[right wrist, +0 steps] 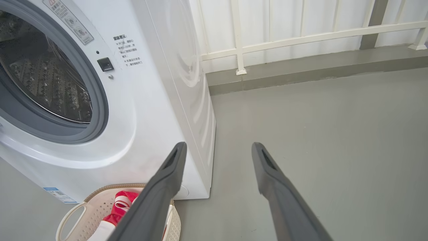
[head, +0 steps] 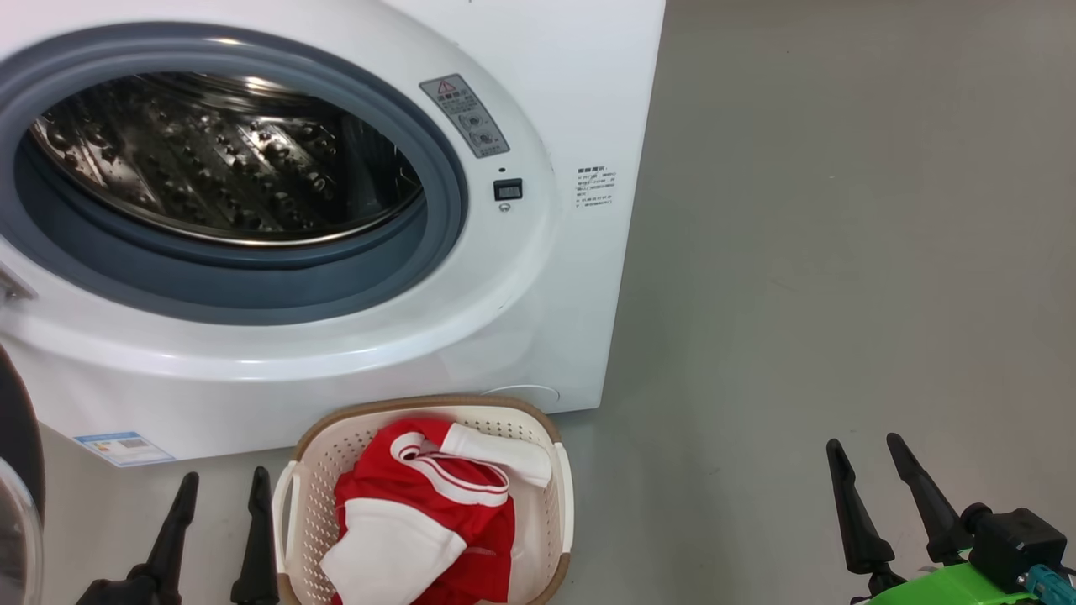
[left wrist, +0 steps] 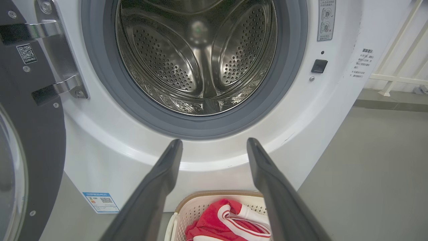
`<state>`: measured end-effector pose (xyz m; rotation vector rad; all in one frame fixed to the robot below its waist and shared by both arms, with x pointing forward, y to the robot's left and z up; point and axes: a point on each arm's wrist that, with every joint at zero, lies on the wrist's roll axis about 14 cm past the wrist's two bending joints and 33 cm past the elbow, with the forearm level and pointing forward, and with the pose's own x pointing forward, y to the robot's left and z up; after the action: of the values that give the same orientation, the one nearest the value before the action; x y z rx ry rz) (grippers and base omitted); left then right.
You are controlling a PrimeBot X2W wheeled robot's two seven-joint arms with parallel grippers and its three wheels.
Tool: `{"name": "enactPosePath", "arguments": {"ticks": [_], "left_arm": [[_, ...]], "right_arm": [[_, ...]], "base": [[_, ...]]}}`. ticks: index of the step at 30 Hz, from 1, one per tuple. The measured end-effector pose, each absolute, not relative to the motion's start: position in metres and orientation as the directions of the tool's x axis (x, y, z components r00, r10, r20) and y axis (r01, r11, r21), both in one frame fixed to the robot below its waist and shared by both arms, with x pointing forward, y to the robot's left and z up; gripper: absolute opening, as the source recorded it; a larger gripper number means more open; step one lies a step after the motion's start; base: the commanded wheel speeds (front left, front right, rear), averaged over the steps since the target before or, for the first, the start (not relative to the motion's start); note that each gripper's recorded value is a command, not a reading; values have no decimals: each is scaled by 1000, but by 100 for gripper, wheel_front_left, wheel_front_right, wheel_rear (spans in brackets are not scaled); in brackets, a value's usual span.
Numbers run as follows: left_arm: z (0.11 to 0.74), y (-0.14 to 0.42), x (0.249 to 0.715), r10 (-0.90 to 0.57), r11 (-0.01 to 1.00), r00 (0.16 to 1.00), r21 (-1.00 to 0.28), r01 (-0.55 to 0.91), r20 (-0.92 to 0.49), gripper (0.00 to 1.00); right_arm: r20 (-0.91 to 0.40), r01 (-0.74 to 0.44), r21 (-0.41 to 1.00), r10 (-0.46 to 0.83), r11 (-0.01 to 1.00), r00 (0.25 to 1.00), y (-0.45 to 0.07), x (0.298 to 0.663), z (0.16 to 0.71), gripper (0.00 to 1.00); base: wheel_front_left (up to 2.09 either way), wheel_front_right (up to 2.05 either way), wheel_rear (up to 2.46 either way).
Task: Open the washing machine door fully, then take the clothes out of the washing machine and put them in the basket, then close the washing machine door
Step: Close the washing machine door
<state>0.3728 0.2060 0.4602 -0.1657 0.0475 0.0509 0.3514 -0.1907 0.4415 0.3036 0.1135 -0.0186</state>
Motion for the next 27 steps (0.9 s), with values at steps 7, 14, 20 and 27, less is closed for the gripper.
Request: {"name": "enactPosePath", "arguments": {"ticks": [7, 14, 20, 27], "left_arm": [[461, 206, 373, 47, 985, 998, -163, -54, -48, 100], [461, 206, 374, 48, 985, 998, -162, -55, -48, 100], [462, 208, 374, 52, 985, 998, -162, -58, -44, 100], [462, 209, 374, 58, 984, 997, -167, -65, -44, 100]], "right_arm": [[-119, 34, 297, 2, 954, 993, -190, 352, 440, 100], [-125, 31, 294, 6, 955, 992, -189, 353, 438, 100], [-129, 29, 295, 10, 955, 992, -187, 354, 437, 100], [-134, 27, 295, 13, 955, 991, -186, 355, 435, 100]], "base": [[-15, 15, 0], [-98, 98, 0], [-142, 142, 0], [-140, 140, 0]]}}
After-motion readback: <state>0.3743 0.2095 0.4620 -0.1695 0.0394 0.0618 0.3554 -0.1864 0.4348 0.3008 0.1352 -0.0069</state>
